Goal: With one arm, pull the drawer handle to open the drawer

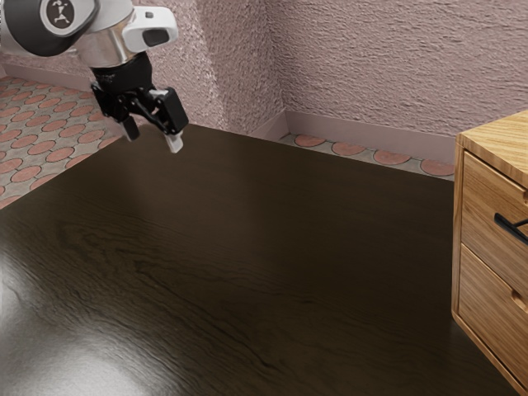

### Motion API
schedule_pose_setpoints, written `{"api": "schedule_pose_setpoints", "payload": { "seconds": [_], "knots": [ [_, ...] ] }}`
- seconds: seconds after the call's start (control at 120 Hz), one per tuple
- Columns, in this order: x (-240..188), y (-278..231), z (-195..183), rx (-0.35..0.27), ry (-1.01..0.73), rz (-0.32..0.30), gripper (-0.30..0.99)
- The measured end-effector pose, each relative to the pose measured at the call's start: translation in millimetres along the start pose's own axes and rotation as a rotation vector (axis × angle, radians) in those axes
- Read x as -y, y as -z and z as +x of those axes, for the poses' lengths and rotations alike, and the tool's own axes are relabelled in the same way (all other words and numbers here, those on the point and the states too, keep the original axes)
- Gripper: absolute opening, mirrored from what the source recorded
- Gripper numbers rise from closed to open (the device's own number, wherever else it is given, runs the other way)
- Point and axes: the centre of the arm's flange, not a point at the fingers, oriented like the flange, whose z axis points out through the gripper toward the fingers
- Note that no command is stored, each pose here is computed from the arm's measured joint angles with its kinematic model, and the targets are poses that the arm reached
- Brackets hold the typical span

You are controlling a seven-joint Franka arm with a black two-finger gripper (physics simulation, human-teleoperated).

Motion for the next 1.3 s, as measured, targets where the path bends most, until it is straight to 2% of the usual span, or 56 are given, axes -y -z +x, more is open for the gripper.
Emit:
{"api": "schedule_pose_setpoints", "payload": {
  "seconds": [0.208, 0.325, 0.417, 0.483, 0.575, 0.667, 0.792, 0.883, 0.925, 0.983, 1.025, 1.225, 1.3],
  "knots": [
    [13, -1, -2, 0.003, 0.015, -0.006, 0.67],
    [24, 81, -33, -0.153, 0.029, -0.030, 0.67],
    [18, 89, -36, -0.171, 0.048, -0.052, 0.67],
    [-4, 84, -30, -0.159, 0.072, -0.075, 0.67],
    [-46, 63, -14, -0.114, 0.114, -0.116, 0.67],
    [-123, 62, -15, -0.094, 0.078, -0.159, 0.67],
    [-265, 82, -58, -0.098, -0.068, -0.241, 0.67],
    [-324, 85, -112, -0.084, -0.110, -0.285, 0.67],
    [-327, 83, -132, -0.086, -0.084, -0.297, 0.67],
    [-285, 71, -114, -0.096, 0.075, -0.307, 0.67],
    [-272, 66, -105, -0.101, 0.159, -0.318, 0.67],
    [-323, 51, -114, -0.084, 0.296, -0.385, 0.67],
    [-328, 48, -110, -0.075, 0.362, -0.408, 0.67]
  ]
}}
